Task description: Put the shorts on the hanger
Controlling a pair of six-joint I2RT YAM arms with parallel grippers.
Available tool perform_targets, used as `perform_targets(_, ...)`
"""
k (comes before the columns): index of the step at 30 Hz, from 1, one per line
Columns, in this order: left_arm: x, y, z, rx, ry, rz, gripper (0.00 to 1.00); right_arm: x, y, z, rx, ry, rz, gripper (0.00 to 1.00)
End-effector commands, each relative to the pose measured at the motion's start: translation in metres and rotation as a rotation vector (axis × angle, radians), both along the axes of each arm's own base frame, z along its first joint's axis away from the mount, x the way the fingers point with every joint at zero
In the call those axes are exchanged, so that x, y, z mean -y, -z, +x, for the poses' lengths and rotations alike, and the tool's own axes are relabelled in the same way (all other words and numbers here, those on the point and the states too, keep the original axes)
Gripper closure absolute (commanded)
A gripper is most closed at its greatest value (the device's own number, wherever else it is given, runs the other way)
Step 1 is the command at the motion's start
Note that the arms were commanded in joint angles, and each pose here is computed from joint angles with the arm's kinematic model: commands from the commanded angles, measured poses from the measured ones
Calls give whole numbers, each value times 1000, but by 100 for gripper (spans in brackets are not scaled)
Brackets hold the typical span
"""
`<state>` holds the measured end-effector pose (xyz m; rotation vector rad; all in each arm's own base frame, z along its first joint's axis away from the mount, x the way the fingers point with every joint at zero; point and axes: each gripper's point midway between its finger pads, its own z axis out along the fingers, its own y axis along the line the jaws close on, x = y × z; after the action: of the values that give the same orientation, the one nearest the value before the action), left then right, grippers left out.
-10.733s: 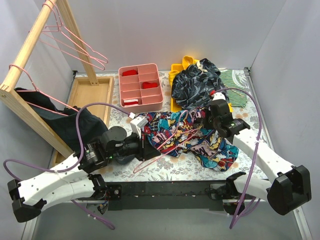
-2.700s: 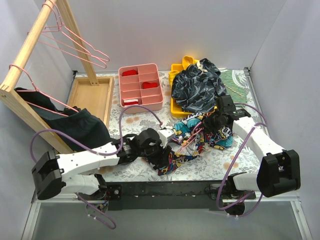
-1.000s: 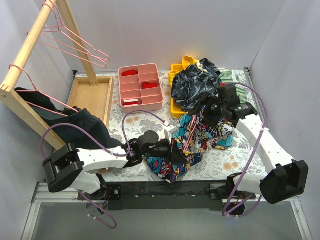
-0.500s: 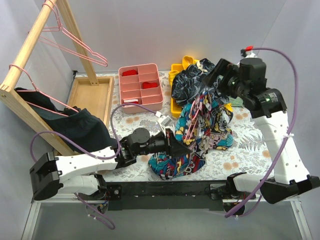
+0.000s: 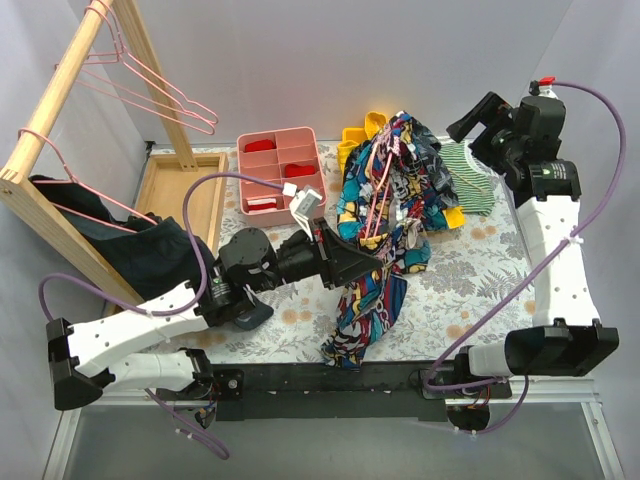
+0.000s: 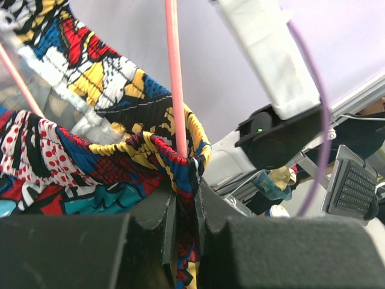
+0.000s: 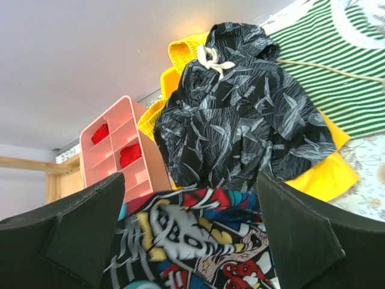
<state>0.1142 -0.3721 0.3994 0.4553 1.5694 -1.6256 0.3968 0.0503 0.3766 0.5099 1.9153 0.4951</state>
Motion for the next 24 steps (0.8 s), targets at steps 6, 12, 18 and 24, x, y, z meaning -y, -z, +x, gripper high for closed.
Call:
perform_targets(6, -23, -93, -18, 157, 32, -103, 100, -17, 21, 68, 95, -84, 113, 7)
perform_targets(12, -24, -120, -20, 189, 32, -161, 100, -89, 52, 80, 69, -305, 101, 7)
perform_targets(18, -23, -148, -6, 195, -44, -235, 100, -151, 83, 57, 47, -510, 122, 7)
perform_targets(24, -37, -157, 38, 149, -307, -333, 100, -205, 107, 2, 34, -742, 213, 7)
